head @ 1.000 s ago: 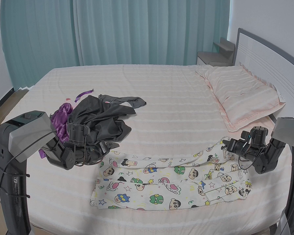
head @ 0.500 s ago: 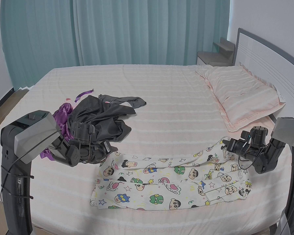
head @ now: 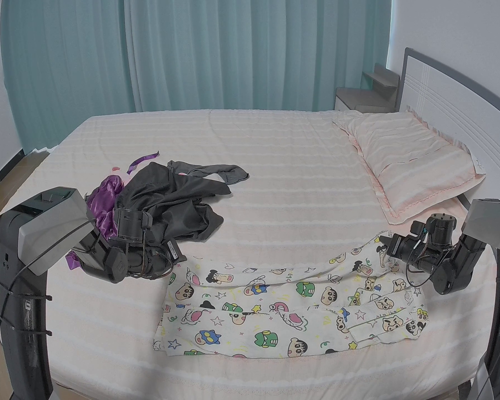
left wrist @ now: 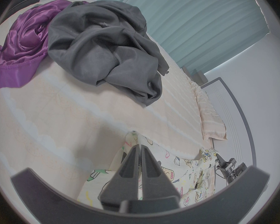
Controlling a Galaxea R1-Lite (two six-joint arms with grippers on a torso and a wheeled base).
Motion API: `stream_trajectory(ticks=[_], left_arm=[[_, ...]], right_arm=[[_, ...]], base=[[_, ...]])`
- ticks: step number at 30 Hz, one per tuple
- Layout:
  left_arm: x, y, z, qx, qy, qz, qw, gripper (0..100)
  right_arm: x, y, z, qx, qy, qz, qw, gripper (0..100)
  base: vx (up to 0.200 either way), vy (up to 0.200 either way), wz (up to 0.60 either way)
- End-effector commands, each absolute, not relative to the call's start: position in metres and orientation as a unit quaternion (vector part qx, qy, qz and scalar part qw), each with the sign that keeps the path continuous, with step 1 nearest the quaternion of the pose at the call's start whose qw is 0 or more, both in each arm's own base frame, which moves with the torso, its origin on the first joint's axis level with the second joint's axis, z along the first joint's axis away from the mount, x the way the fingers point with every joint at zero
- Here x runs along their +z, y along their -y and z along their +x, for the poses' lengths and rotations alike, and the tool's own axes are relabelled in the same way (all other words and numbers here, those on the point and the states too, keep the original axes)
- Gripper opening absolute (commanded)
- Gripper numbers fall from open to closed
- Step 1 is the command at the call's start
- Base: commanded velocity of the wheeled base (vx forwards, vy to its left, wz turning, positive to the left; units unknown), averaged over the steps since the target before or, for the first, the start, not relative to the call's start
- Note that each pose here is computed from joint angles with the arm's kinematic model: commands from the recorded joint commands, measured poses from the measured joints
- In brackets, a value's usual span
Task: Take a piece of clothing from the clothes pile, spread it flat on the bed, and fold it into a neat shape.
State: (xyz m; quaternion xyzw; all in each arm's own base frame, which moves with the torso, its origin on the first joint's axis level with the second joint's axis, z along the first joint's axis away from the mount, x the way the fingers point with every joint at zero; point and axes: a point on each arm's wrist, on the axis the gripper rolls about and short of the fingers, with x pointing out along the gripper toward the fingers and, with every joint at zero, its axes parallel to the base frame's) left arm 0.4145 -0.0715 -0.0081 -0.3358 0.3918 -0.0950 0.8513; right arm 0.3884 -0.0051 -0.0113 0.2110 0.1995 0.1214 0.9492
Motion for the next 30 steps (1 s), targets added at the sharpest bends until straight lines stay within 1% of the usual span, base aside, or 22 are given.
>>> stream_trajectory(ticks=[1, 7, 18, 24, 30], left_arm=[[0.002, 0.069, 0.413, -0.097, -0.381, -0.337, 0.855, 0], [0.011, 0.066, 0.409, -0.096, -0.374, -0.338, 0.858, 0], [0.020, 0.061, 0.388, -0.098, -0.368, -0.336, 0.862, 0], [0.022, 0.059, 0.374, -0.103, -0.354, -0.336, 0.867, 0], [0.024, 0.057, 0.360, -0.104, -0.352, -0.337, 0.867, 0]], right_arm=[[-0.010, 0.007, 0.390, 0.121, -0.195, 0.211, 0.950, 0], [-0.006, 0.012, 0.394, 0.116, -0.184, 0.214, 0.952, 0], [-0.005, 0.015, 0.388, 0.109, -0.190, 0.223, 0.950, 0], [0.001, 0.018, 0.374, 0.109, -0.199, 0.224, 0.948, 0], [-0.004, 0.023, 0.363, 0.109, -0.203, 0.211, 0.950, 0]], base=[[0.000, 0.000, 0.00], [0.000, 0.000, 0.00], [0.000, 0.000, 0.00], [0.000, 0.000, 0.00], [0.000, 0.000, 0.00]])
